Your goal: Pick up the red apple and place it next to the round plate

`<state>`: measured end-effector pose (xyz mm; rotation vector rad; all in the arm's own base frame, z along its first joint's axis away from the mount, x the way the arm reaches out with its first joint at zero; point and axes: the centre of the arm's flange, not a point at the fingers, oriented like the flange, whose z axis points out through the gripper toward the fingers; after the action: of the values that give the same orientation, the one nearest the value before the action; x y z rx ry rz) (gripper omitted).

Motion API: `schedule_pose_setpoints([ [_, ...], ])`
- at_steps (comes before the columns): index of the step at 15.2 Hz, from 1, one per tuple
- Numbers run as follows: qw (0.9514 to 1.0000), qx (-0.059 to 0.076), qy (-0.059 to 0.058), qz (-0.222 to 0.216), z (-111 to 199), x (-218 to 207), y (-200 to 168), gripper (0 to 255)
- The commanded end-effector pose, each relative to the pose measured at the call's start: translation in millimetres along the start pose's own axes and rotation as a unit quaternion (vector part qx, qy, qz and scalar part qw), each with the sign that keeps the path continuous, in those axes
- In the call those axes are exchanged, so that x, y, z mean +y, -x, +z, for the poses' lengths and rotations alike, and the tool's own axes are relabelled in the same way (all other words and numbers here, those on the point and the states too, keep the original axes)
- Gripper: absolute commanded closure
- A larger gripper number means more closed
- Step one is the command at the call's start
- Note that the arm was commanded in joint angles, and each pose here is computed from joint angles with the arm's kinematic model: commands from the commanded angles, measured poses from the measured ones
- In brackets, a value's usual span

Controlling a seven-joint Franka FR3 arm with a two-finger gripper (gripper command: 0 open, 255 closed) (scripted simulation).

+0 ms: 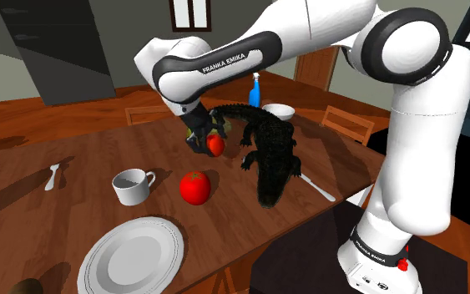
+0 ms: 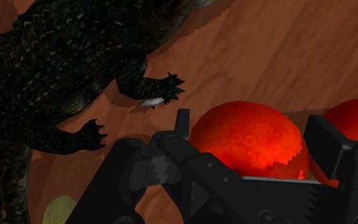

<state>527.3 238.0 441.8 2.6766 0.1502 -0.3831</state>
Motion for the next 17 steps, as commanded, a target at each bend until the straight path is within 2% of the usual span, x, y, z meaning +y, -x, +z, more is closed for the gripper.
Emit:
schedule_pose_setpoints([
  [1, 1.0, 0.0, 0.0, 0.001, -6.1, -18.7, 15.2, 255],
  [15, 1.0, 0.0, 0.0, 0.001, -38.3, -169.4, 129.3, 255],
  [17, 1.0, 0.0, 0.0, 0.001, -29.1, -173.6, 126.3, 255],
])
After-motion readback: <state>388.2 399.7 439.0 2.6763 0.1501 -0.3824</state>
